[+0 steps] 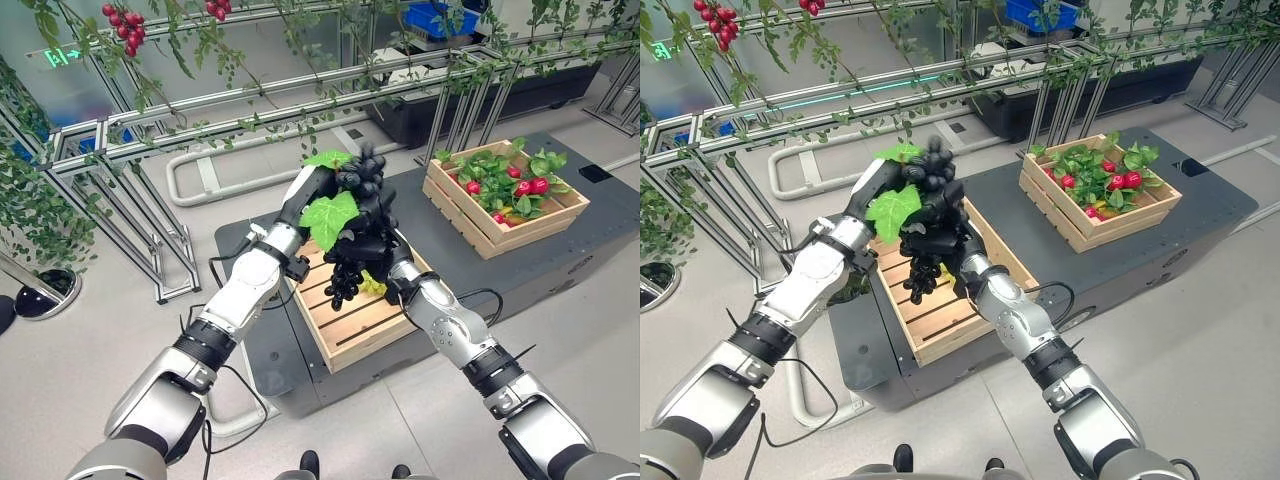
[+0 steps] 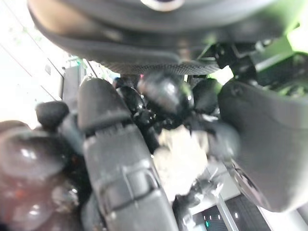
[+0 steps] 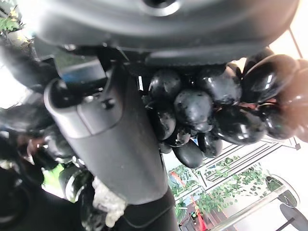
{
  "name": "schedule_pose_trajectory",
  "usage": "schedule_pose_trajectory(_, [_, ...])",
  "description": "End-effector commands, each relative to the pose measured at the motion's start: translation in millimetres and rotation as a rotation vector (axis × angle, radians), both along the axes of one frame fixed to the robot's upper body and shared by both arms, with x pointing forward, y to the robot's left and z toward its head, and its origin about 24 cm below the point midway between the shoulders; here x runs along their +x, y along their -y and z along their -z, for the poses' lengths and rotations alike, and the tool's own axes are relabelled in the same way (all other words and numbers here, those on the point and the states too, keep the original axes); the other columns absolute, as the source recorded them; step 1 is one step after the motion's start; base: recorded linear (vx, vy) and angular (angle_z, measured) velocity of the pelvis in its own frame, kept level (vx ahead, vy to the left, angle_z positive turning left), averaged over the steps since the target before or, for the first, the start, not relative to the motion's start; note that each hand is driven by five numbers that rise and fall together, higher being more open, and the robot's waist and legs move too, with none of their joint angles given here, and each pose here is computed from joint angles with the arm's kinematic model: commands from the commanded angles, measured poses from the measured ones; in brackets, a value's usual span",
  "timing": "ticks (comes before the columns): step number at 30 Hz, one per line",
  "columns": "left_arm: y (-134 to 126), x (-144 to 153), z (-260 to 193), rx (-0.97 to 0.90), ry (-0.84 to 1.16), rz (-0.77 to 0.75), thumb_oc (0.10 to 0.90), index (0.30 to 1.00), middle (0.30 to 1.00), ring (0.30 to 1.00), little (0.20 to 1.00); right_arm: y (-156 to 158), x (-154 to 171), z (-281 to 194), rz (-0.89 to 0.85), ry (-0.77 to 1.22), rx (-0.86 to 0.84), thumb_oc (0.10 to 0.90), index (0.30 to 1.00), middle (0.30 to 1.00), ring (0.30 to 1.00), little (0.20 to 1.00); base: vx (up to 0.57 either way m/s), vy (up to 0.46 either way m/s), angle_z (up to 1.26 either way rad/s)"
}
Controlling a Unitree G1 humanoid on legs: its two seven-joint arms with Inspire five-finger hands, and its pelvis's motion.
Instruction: Pick up the fruits from the basket on one side to the basket on the other side
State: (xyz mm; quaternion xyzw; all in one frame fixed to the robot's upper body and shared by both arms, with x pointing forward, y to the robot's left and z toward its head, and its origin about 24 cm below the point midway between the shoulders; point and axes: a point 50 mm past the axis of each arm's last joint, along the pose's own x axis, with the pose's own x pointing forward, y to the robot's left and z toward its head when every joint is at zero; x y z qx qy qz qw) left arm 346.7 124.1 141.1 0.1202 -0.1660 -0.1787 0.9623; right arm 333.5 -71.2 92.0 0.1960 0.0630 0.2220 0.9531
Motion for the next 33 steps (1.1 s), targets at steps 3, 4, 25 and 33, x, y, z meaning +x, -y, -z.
schedule_pose_trajectory(3, [-44, 12, 3, -0.092, 0.060, -0.305, 0.800, 0.900, 0.900, 0.900, 0.900, 11, 5, -34, 0.132, 0.187, 0.230, 0.400, 0.300, 0.300, 0.300, 0.300, 0.04, 0.002, -0.01])
schedule_pose_trajectory(4, [-47, 11, 6, -0.097, 0.052, -0.322, 0.800, 0.900, 0.900, 0.900, 0.900, 14, 5, -30, 0.147, 0.180, 0.222, 0.400, 0.300, 0.300, 0.300, 0.300, 0.00, 0.000, 0.00])
schedule_pose_trajectory(25, [-93, -26, 69, -0.106, -0.099, -0.493, 0.800, 0.900, 0.900, 0.900, 0.900, 123, -28, 39, 0.532, 0.066, 0.130, 0.400, 0.300, 0.300, 0.300, 0.300, 0.02, 0.006, -0.07])
schedule_pose_trajectory(33, [-105, -52, 90, -0.191, -0.177, -0.450, 0.800, 0.900, 0.900, 0.900, 0.900, 160, -58, 51, 0.563, 0.092, -0.057, 0.400, 0.300, 0.300, 0.300, 0.300, 0.02, -0.017, -0.09])
